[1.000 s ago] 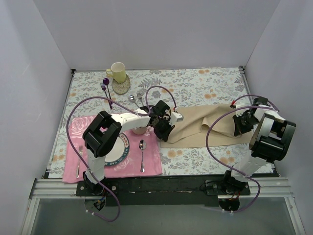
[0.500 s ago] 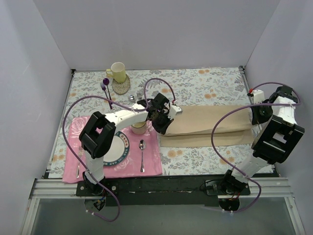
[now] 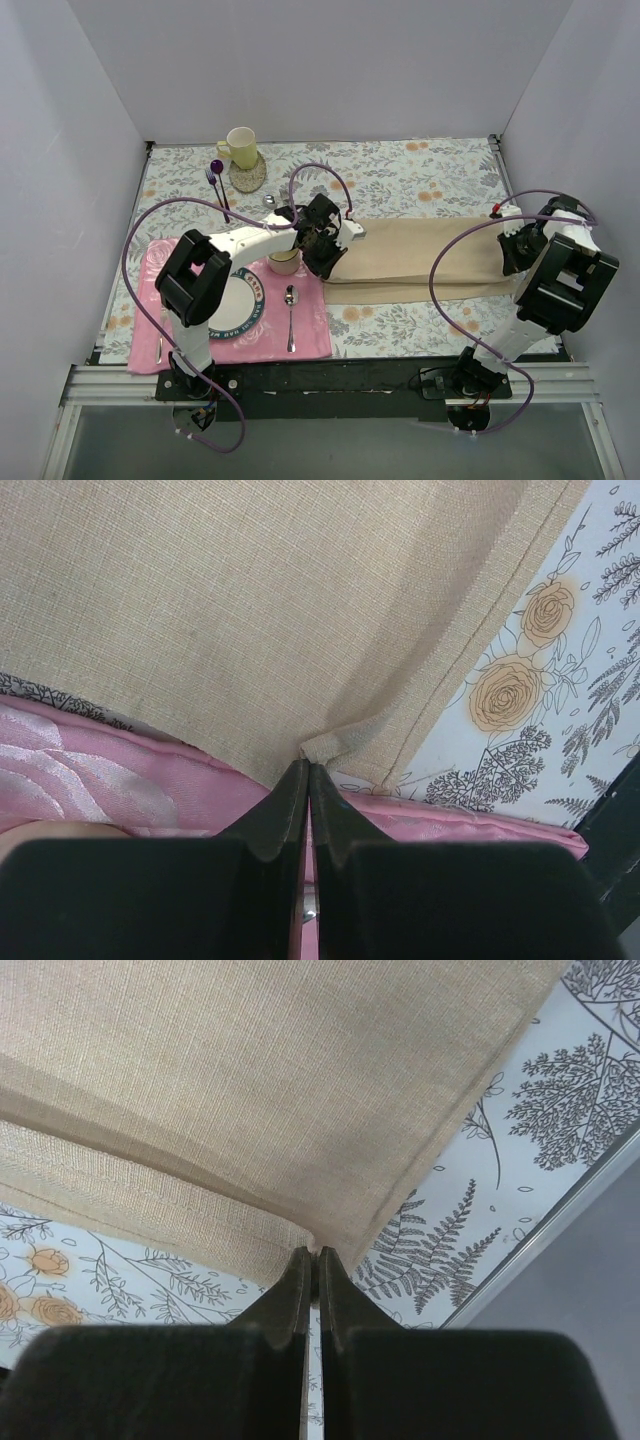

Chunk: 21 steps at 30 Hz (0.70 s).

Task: Fold the napkin into a case and place the utensils inside
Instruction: Fold and flatten the napkin at the center of the board.

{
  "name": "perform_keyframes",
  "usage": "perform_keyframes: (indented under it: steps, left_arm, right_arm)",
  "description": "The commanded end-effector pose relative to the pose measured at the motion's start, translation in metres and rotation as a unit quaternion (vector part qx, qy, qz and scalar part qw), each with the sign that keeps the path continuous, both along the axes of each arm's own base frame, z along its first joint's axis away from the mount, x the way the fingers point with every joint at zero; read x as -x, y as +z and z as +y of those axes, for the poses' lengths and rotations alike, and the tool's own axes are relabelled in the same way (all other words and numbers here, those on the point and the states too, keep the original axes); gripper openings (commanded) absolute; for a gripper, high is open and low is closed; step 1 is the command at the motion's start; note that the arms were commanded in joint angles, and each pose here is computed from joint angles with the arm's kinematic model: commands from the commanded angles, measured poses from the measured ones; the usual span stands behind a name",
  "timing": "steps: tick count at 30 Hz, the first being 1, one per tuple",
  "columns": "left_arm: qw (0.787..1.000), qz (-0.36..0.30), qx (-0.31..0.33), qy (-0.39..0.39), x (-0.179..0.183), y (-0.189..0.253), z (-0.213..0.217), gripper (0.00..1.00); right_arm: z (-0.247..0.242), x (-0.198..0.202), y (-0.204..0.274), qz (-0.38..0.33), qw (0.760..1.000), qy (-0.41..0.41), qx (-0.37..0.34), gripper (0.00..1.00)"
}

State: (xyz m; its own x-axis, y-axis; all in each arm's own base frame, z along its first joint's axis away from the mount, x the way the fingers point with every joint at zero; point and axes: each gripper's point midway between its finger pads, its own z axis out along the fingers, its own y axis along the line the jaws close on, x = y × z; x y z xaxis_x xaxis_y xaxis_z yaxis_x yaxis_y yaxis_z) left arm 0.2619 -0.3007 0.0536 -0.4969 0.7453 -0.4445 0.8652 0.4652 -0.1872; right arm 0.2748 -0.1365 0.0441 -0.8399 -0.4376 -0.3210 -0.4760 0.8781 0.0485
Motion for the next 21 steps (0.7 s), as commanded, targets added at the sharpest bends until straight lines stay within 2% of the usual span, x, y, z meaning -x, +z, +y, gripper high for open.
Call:
perform_keyframes:
  steps: [1,12,16,21]
  left_arm:
    - [1.0,0.004,0.008,0.001,0.004,0.006,-0.003,0.0]
    - [0.999,-0.024,0.04,-0.003,-0.003,0.043,-0.018,0.0]
    - [0.997,-0.051,0.046,0.028,-0.028,0.052,-0.021,0.0]
    - [0.985,-0.091,0.096,0.112,-0.092,0.094,-0.019,0.0]
  right_arm:
    - [-0.012,-0.018,0.001,-0.026,0.999,0.002,0.02,0.01]
    - [-0.021,-0.05,0.041,-0.088,0.996,0.006,0.026,0.01]
    - [-0.025,-0.089,0.079,-0.142,0.989,-0.034,-0.003,0.01]
    - [-0.028,-0.139,0.109,-0.211,0.975,-0.066,-0.023,0.01]
